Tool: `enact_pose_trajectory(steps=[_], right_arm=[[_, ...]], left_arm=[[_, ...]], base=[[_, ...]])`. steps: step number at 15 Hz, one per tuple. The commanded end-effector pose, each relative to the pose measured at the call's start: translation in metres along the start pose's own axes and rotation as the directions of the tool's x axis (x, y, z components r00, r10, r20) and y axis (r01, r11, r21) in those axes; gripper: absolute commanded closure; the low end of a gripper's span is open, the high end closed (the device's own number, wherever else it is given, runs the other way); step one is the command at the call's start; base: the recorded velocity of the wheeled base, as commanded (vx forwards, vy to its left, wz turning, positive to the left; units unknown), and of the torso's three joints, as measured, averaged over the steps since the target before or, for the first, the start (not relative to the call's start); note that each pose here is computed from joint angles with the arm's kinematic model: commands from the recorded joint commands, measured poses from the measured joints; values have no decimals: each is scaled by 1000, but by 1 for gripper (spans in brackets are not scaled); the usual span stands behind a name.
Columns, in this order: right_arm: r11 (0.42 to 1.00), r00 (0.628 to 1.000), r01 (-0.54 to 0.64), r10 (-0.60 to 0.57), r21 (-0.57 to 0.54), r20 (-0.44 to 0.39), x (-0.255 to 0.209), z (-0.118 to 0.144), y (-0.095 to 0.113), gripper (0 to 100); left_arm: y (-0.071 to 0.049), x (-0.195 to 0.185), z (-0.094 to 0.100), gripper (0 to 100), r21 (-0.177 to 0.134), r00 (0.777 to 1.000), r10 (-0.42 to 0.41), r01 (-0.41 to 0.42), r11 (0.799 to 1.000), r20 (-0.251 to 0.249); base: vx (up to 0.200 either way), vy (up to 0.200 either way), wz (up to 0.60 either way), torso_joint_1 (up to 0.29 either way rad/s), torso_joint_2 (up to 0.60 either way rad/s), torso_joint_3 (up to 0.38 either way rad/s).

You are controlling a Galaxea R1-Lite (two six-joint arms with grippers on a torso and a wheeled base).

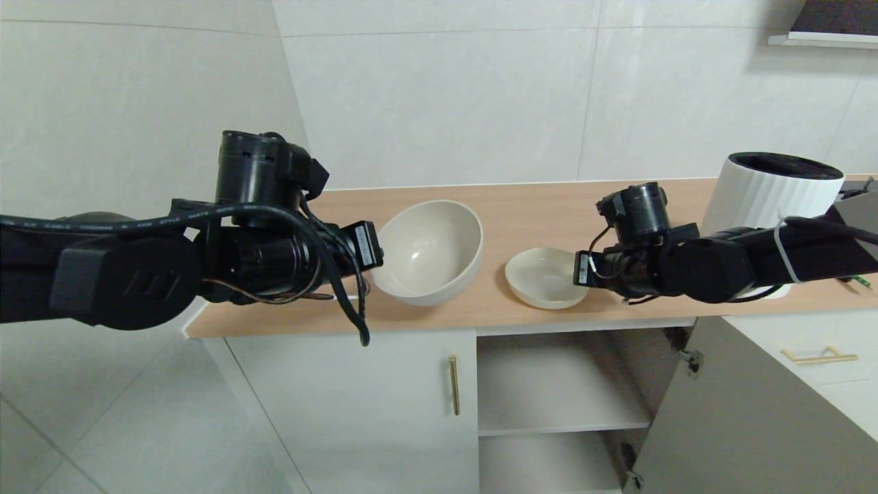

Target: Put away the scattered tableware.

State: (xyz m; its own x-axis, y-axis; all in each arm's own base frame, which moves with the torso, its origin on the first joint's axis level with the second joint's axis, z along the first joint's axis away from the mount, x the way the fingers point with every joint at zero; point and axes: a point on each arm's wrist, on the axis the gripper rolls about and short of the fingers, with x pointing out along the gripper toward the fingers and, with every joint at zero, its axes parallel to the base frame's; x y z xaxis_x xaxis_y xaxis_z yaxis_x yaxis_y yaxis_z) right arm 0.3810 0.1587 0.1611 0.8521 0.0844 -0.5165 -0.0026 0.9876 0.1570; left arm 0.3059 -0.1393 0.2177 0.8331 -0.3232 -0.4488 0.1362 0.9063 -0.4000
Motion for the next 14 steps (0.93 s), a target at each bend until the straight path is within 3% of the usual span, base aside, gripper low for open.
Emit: enact_pose_trajectory(steps=[1, 3, 5, 7, 10, 14], right_arm=[[1000, 1000, -21, 21, 2, 5, -17, 4, -3, 100], [998, 998, -62, 62, 5, 2, -32, 6, -6, 100], [978, 978, -208, 209, 8, -12, -88, 5, -18, 100], [961, 960, -276, 276, 2, -35, -122, -3, -29, 100], [964, 960, -267, 265, -5, -93, -148, -21, -43, 100], [963, 957, -268, 265, -11, -114, -156, -33, -47, 100]], left_arm=[[0, -5, 0, 100, -3, 1000, -2, 2, 1000, 2], [1, -9, -2, 100, -3, 1000, -1, 1, 1000, 1], [5, -25, -6, 100, -2, 1000, 1, -1, 1000, 0], [11, -43, -9, 100, -6, 1000, 1, -1, 1000, 7], [21, -66, -27, 100, -3, 999, -27, 27, 1000, -38], [29, -77, -42, 100, -4, 997, -31, 31, 1000, -77]], base=[[0, 0, 0, 0, 0, 0], [0, 0, 0, 0, 0, 0], [0, 0, 0, 0, 0, 0], [0, 0, 0, 0, 0, 0], [0, 0, 0, 0, 0, 0], [0, 0, 0, 0, 0, 0]])
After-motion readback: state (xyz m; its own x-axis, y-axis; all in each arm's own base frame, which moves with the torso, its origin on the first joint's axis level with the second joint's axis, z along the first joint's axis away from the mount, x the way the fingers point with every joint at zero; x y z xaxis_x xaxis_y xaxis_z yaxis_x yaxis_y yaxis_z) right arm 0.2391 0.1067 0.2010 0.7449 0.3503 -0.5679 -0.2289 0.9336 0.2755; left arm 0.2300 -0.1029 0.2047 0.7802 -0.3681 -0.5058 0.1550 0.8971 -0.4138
